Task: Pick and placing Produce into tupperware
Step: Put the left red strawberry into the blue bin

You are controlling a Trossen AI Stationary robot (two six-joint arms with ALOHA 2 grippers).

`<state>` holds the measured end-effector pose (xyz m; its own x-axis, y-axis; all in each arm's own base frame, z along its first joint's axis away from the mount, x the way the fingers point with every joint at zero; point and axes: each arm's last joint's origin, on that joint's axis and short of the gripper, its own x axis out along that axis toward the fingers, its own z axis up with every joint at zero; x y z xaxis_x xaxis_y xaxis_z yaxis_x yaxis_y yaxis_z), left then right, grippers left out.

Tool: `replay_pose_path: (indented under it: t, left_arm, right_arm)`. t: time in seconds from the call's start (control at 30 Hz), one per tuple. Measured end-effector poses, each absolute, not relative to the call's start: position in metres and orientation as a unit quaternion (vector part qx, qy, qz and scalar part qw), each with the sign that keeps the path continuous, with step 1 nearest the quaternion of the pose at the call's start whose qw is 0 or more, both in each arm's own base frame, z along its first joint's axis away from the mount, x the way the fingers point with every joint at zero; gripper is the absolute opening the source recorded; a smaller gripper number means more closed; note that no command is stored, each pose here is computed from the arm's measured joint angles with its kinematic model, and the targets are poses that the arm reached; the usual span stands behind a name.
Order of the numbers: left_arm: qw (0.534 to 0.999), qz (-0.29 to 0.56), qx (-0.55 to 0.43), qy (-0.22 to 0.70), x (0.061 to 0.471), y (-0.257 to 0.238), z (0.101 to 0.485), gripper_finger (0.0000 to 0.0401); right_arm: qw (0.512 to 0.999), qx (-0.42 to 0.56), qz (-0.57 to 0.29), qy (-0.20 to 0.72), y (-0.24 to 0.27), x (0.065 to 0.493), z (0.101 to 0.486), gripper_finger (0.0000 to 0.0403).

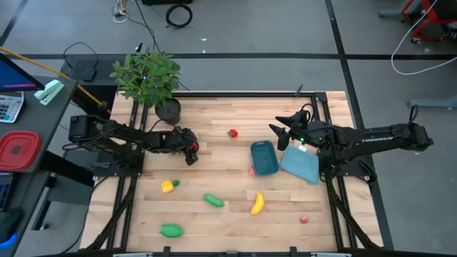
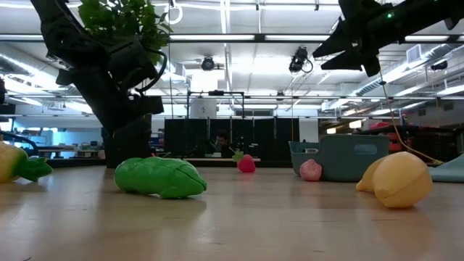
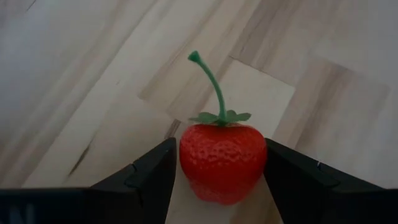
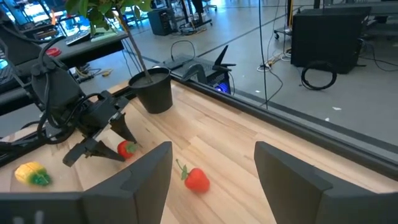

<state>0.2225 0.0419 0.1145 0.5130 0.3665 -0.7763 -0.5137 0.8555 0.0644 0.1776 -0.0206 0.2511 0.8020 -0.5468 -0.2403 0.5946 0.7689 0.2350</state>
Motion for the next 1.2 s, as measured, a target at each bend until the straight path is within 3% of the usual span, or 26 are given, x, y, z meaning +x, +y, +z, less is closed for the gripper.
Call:
replay_pose_path:
  t: [0.27,0.47,0.77,0.93,1.2]
  left_arm:
    - [0.876,0.253,-0.091,0.401,0.226,0.042,0.117,0.0195]
    - [0.897,0.248,-0.096,0.354,0.234,0.041,0.124,0.0207]
    - [0.959,0.152,-0.123,0.204,0.257,0.026,0.152,0.0194]
    - [0.973,0.123,-0.104,0.167,0.282,0.017,0.182,0.0211]
    - [0.985,0.091,-0.034,0.142,0.35,0.007,0.23,0.0198]
  right_arm:
    - [0.937,0.151,-0.305,0.079,-0.021,0.178,0.251,0.0238]
    - [0.937,0.151,-0.305,0.079,-0.021,0.178,0.251,0.0238]
    - [0.937,0.151,-0.305,0.079,-0.021,0.178,0.251,0.0238]
    - [0.937,0.152,-0.305,0.077,-0.021,0.178,0.251,0.0238]
    - [0.932,0.158,-0.321,0.061,-0.028,0.177,0.254,0.0238]
